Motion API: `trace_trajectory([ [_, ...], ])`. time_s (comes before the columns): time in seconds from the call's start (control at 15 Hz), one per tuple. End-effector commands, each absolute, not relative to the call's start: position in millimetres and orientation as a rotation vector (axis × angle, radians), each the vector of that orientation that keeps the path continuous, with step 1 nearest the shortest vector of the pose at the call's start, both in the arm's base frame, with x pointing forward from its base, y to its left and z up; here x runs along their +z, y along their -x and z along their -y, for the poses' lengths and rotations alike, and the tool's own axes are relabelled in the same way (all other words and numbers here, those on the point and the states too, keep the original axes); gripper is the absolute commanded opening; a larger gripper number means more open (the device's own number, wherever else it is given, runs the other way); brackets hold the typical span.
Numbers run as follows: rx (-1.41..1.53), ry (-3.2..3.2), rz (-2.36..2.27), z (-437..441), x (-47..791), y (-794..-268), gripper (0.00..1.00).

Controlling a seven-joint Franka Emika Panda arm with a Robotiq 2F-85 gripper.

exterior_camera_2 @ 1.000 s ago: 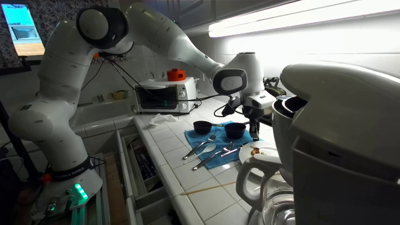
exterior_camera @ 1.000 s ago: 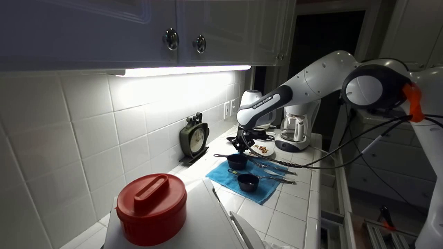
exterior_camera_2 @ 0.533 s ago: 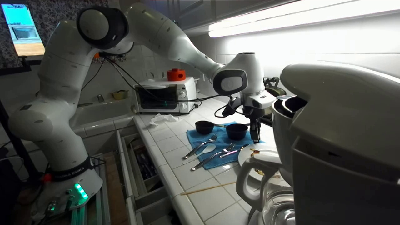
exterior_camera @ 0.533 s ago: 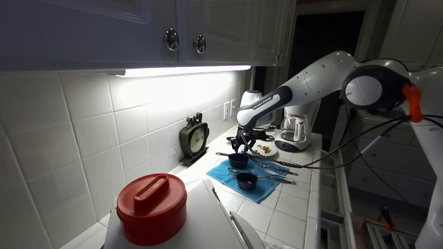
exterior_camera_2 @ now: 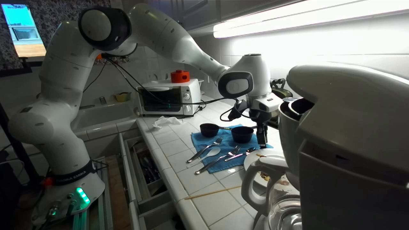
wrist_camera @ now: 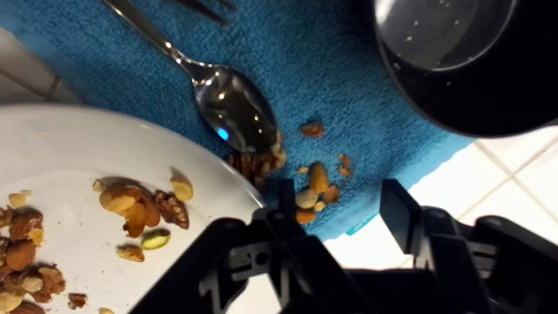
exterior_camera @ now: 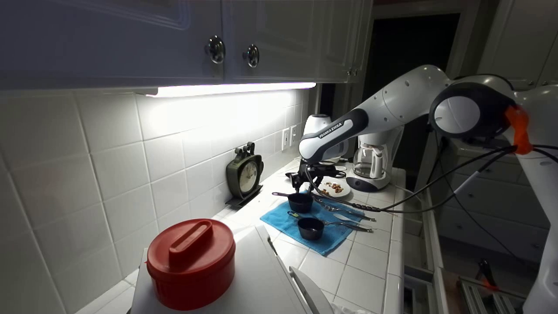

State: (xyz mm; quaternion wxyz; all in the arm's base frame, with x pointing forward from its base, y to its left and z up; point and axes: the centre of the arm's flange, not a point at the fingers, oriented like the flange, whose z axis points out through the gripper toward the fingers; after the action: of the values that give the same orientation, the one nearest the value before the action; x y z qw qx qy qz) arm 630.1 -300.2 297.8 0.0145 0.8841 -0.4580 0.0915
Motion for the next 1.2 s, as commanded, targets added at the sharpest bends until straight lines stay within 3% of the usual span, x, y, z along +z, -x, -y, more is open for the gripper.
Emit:
trace_trajectory([
  [0.0,0.310,-2.750,1.402,305.5,297.4,-630.9,0.29],
  [0.2,0.310,-2.749,1.403,306.4,296.8,-630.4,0.08],
  [0.47,0.304,-2.751,1.403,306.8,295.0,-630.1,0.02],
  [0.67,0.312,-2.751,1.401,306.5,297.3,-629.9,0.07],
  [0.73,0.313,-2.752,1.402,306.0,298.3,-629.5,0.15],
  [0.8,0.317,-2.753,1.400,305.4,299.2,-629.2,0.32],
  [0.93,0.321,-2.755,1.396,304.3,300.4,-629.1,0.45],
  [1.13,0.320,-2.760,1.389,302.2,299.9,-629.1,0.46],
])
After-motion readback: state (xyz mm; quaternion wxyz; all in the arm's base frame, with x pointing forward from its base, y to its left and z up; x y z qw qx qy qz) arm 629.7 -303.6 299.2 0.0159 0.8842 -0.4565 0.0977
